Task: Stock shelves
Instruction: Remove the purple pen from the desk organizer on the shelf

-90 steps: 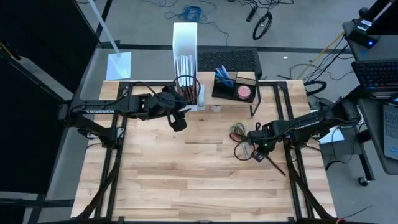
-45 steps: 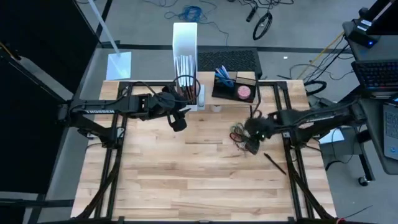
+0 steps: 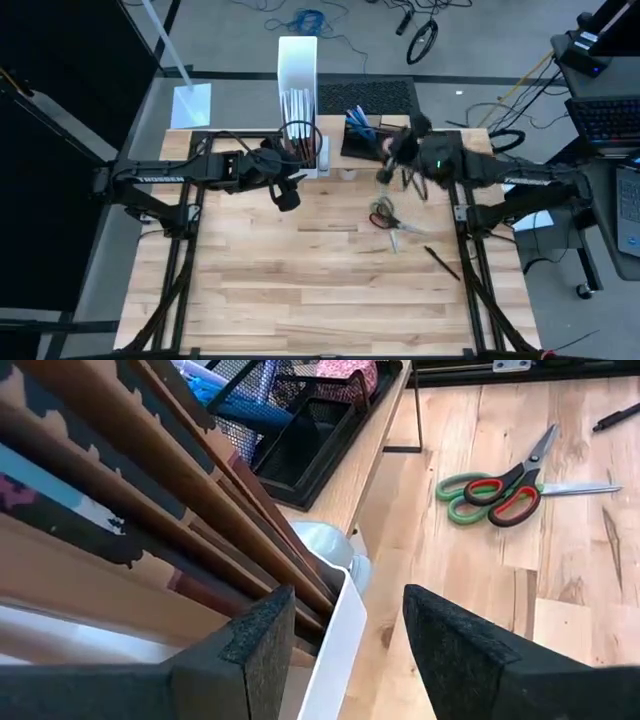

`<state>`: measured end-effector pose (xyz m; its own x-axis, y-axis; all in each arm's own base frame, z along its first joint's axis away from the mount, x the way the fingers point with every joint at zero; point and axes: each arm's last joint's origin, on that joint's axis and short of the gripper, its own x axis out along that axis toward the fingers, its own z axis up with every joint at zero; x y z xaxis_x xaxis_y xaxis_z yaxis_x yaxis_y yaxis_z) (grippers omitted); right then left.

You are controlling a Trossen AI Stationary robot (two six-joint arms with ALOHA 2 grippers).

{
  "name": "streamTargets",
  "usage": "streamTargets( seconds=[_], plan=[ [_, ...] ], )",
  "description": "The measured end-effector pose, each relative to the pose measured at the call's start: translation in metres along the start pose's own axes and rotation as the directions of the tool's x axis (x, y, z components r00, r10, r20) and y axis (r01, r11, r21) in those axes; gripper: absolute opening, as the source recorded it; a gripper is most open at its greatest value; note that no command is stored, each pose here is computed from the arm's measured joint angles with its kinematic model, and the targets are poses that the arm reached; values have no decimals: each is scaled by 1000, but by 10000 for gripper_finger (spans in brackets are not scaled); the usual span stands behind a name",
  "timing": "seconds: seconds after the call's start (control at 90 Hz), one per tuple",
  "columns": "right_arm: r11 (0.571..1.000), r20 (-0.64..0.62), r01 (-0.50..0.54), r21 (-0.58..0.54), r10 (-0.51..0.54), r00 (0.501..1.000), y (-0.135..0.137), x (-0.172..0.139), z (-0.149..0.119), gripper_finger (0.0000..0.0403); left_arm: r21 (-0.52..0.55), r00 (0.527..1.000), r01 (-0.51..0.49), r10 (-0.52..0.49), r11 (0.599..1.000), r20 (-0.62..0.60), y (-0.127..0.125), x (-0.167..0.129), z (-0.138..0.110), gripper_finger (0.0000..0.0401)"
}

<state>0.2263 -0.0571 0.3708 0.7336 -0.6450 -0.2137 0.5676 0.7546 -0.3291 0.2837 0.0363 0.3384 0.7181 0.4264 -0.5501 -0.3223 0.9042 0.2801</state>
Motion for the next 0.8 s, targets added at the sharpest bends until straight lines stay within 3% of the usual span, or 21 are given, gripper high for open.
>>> streamTargets(
  seconds=[0.3,0.578,0.8],
  plan=[
    [979,16,-107,172,106,994,-67,45,-18,152,0,1000,0,0,1000,-1,0,0,0,176],
    [959,10,-168,230,170,985,-84,103,-47,152,0,1000,0,0,1000,0,0,0,0,176],
    [943,-16,-157,293,168,986,-96,126,-66,152,6,1000,1,-1,1000,-18,0,0,-2,176]
  ],
)
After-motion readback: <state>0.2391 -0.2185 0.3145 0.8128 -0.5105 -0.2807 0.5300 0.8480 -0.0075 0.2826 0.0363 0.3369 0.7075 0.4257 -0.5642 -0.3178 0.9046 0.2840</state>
